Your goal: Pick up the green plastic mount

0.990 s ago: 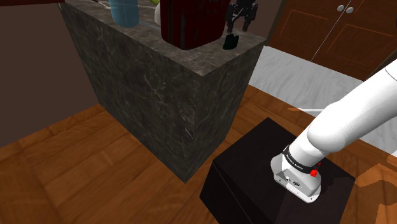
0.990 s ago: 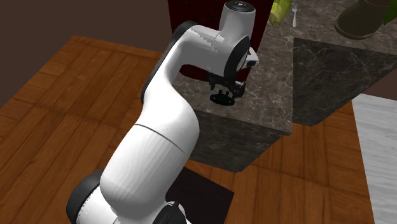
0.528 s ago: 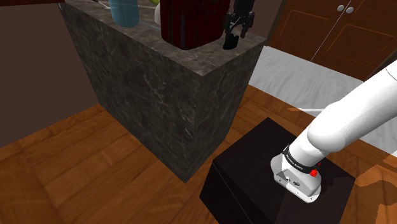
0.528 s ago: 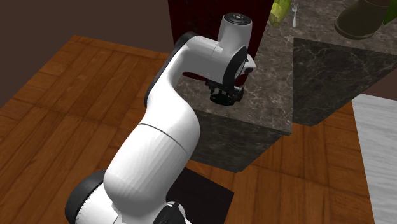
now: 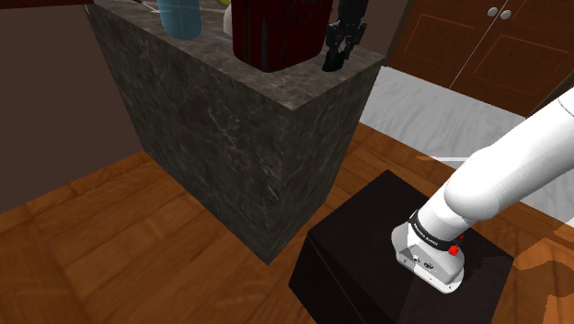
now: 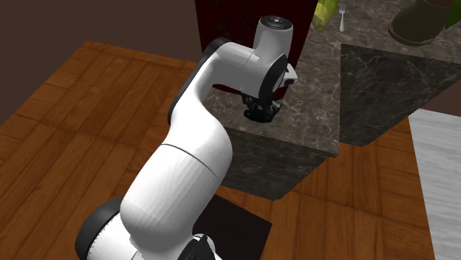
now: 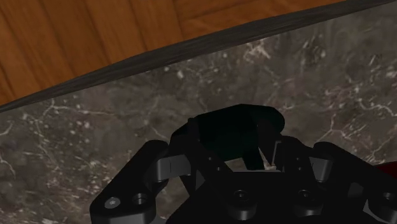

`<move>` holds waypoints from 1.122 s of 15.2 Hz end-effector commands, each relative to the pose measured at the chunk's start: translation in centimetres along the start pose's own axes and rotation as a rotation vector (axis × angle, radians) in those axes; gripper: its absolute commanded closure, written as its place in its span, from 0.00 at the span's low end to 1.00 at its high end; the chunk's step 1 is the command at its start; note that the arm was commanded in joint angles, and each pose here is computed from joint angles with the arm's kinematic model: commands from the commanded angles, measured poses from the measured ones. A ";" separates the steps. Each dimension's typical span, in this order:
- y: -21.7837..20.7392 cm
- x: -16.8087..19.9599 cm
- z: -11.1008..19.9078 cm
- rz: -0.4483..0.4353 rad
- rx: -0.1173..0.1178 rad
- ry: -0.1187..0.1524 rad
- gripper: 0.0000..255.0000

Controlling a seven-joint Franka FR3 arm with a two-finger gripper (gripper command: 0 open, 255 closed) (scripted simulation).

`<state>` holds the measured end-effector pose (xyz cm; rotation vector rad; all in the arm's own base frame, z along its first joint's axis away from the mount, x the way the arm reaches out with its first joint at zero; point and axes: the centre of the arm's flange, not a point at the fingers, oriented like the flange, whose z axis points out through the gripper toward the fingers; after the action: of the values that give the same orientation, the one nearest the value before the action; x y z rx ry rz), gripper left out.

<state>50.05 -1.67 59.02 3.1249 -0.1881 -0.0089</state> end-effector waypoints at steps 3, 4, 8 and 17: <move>-0.1 0.1 -0.4 0.001 0.000 -0.003 1.00; -0.1 0.0 -1.0 0.001 0.000 -0.003 1.00; 0.0 0.0 -3.1 0.001 0.000 -0.003 1.00; 0.0 0.0 -7.8 0.001 0.000 -0.003 1.00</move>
<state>50.12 -1.59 66.30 3.1246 -0.1894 -0.0125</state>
